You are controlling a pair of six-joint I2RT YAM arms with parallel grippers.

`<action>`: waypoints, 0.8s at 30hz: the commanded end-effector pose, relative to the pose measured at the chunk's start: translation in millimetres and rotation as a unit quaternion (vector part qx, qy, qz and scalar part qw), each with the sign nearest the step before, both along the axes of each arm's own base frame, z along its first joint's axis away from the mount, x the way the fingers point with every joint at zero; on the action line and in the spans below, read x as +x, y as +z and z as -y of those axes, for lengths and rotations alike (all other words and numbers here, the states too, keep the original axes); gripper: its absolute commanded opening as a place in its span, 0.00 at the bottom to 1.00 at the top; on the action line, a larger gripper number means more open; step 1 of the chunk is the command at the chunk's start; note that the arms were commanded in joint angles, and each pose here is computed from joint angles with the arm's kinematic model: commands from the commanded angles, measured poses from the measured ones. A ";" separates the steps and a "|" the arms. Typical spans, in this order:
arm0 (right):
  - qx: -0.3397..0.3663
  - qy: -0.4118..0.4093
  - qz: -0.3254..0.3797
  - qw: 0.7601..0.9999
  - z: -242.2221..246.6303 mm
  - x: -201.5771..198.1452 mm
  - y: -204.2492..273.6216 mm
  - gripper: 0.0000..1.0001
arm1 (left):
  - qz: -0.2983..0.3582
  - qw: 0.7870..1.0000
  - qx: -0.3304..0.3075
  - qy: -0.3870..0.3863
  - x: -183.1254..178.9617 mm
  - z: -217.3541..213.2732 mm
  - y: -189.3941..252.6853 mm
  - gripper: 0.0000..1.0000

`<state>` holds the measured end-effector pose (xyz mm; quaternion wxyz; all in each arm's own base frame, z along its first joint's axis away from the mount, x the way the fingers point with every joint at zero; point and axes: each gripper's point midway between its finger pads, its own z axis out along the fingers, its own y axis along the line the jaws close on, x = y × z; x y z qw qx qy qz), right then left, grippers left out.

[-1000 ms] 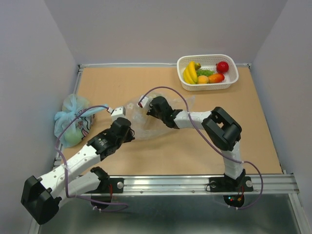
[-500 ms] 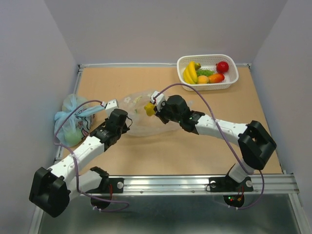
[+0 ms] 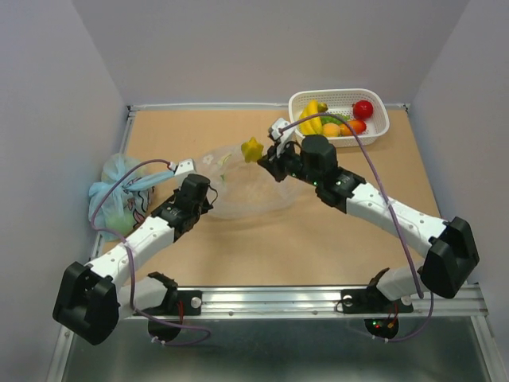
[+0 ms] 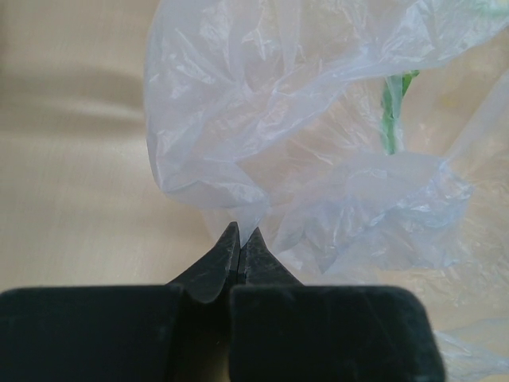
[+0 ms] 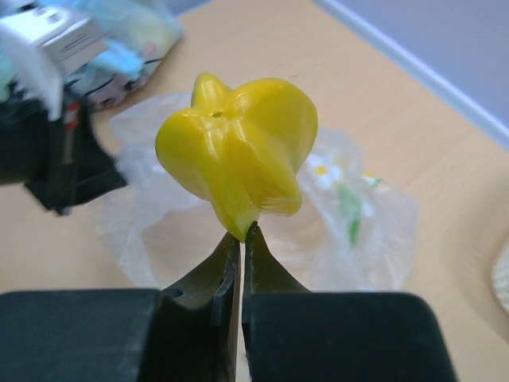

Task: Untie the knot of the plastic bag and take out the fruit

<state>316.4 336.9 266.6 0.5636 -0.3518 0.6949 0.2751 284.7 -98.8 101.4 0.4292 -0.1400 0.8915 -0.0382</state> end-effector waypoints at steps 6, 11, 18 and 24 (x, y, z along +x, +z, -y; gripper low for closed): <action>0.029 -0.289 0.046 0.956 143.8 145.9 48.5 0.00 | 0.044 0.999 -0.018 -0.002 2.1 -1.7 28.2 0.00; 0.014 -0.414 0.014 0.910 231.4 228.7 5.7 0.00 | 0.046 0.998 -0.030 -0.006 -5.0 -1.4 30.3 0.00; 0.046 -0.503 -0.031 0.863 294.3 302.9 -48.2 0.01 | 0.033 0.998 -0.038 -0.025 -13.7 2.1 31.4 0.00; 0.055 -0.520 -0.029 0.852 303.1 331.3 -60.3 0.57 | 0.036 0.996 -0.046 -0.071 -17.6 13.5 35.7 0.00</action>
